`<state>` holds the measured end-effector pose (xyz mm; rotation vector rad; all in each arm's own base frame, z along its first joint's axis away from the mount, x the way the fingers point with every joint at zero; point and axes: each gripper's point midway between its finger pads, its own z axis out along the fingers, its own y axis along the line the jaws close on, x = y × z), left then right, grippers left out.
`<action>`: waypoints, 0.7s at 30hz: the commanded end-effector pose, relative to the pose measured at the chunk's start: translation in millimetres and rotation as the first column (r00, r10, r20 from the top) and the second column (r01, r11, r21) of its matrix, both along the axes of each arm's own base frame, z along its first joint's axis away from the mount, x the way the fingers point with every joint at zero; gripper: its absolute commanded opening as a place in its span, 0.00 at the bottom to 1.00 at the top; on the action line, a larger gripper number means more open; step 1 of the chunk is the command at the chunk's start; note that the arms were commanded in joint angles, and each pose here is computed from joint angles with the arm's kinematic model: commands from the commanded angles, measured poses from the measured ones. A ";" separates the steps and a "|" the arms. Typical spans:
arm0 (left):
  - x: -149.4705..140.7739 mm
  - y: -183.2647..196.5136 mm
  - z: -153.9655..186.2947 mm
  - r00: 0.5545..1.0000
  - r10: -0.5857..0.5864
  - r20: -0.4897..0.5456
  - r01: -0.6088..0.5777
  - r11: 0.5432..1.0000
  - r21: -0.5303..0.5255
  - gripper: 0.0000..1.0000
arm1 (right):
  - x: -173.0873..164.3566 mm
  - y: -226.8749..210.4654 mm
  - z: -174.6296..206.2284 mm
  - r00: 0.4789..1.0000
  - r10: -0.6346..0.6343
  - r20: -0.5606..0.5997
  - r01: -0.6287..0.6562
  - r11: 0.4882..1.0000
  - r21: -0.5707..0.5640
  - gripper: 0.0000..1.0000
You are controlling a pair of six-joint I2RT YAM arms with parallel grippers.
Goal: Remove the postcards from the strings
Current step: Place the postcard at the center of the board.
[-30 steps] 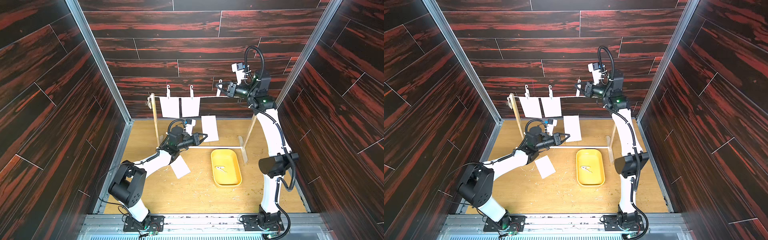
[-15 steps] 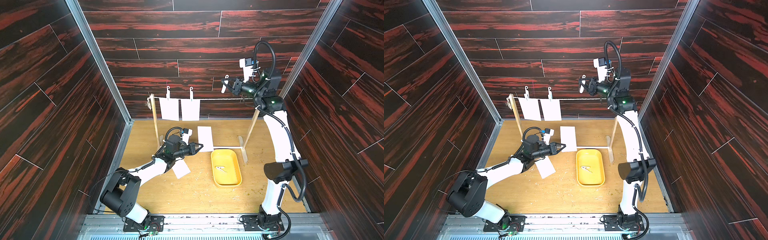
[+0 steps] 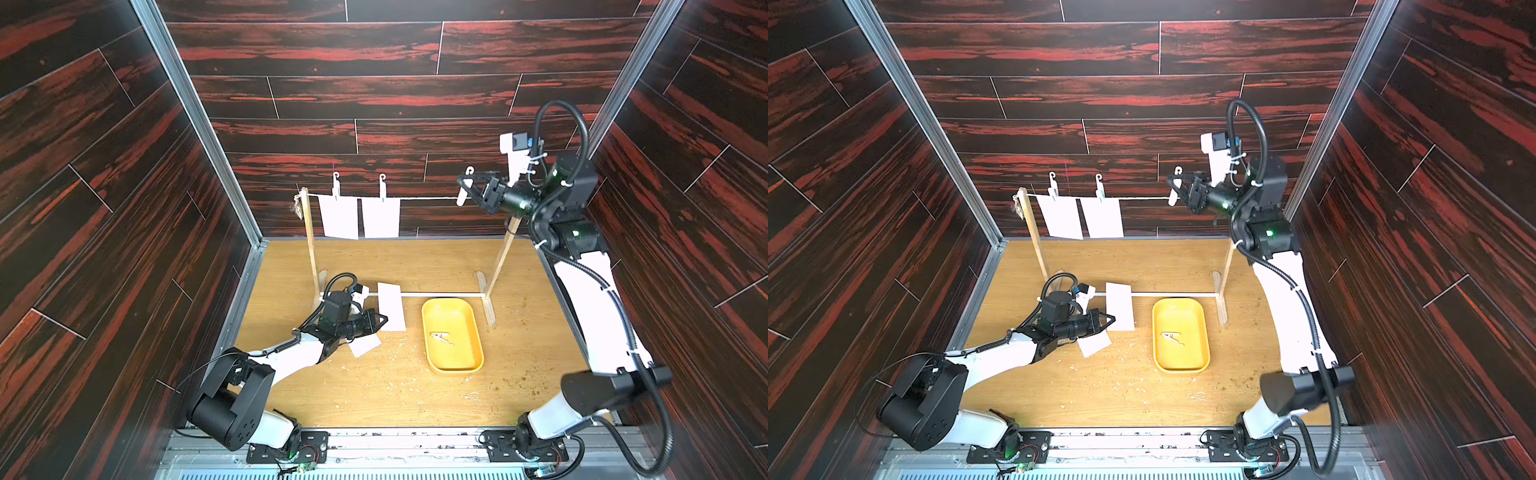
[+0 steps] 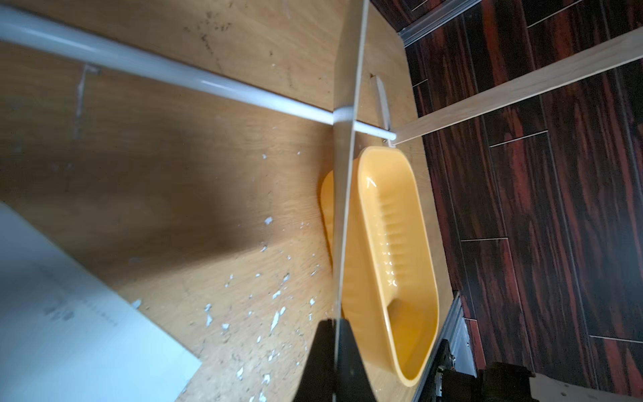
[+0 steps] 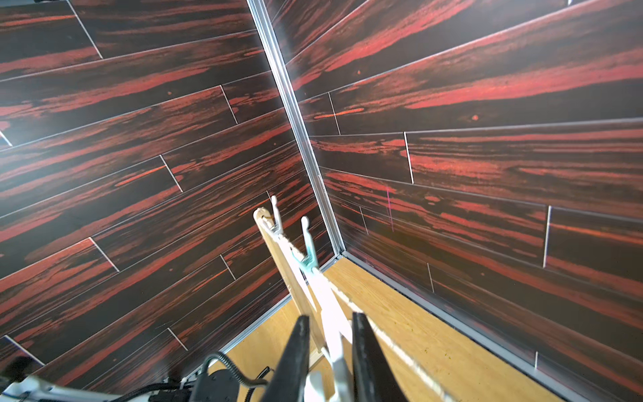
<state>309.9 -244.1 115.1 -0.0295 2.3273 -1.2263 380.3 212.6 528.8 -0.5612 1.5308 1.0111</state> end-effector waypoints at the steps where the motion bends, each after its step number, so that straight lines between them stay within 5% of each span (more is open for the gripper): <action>1: -5.1 8.9 -4.2 1.000 0.026 -0.015 -0.026 1.000 0.012 0.00 | -28.0 -6.8 2.6 0.999 0.004 0.040 -0.005 1.000 0.019 0.21; 15: -17.4 14.4 -61.4 0.983 0.048 -0.175 -0.048 0.999 0.004 0.00 | -81.4 -16.1 -123.9 0.980 0.010 -0.201 -0.012 1.000 -0.011 0.22; 21: -26.5 28.5 -75.7 0.975 0.096 -0.200 -0.084 0.994 0.068 0.17 | -91.8 -13.0 -182.6 0.948 0.019 -0.318 -0.022 1.000 -0.007 0.22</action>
